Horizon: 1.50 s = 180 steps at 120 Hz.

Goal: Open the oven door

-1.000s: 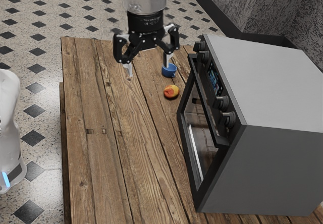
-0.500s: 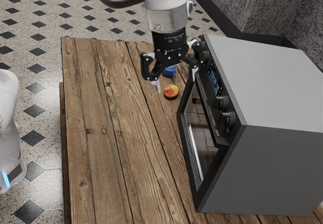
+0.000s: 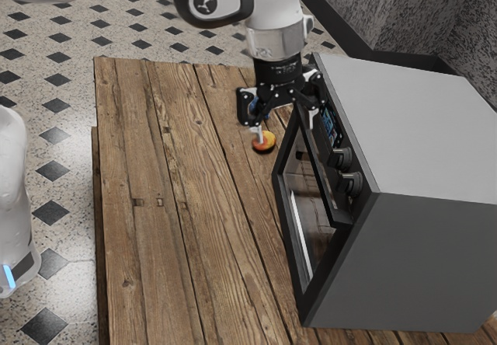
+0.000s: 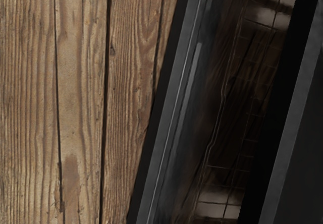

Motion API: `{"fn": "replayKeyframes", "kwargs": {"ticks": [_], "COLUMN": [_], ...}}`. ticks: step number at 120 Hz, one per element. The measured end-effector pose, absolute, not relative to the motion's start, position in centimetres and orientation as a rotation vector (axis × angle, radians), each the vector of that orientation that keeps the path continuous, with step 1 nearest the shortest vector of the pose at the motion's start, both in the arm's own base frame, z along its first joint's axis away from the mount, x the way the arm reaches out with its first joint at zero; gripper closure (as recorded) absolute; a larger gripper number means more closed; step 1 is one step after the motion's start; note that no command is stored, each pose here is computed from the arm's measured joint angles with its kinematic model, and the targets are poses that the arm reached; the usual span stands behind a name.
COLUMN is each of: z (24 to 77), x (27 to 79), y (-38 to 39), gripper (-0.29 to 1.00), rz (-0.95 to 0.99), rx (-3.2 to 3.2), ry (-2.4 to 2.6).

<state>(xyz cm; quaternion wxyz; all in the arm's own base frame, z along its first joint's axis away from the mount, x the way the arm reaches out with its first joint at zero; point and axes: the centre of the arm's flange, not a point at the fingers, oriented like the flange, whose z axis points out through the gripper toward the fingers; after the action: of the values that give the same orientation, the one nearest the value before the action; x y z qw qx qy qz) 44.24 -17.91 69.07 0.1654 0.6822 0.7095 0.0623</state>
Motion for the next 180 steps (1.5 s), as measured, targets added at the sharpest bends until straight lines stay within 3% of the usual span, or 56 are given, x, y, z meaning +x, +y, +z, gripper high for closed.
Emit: {"fn": "replayKeyframes", "kwargs": {"ticks": [61, 136, 180], "z": [67.8, 63.7, 61.7], "x": [46.5, 48.0, 42.3], "y": [-16.6, -15.3, -14.9], "gripper": [0.0, 0.0, 0.0], "rz": [0.192, 0.071, 0.111], "rx": [2.013, 2.047, 2.011], "ry": [1.922, 1.934, 1.956]}}
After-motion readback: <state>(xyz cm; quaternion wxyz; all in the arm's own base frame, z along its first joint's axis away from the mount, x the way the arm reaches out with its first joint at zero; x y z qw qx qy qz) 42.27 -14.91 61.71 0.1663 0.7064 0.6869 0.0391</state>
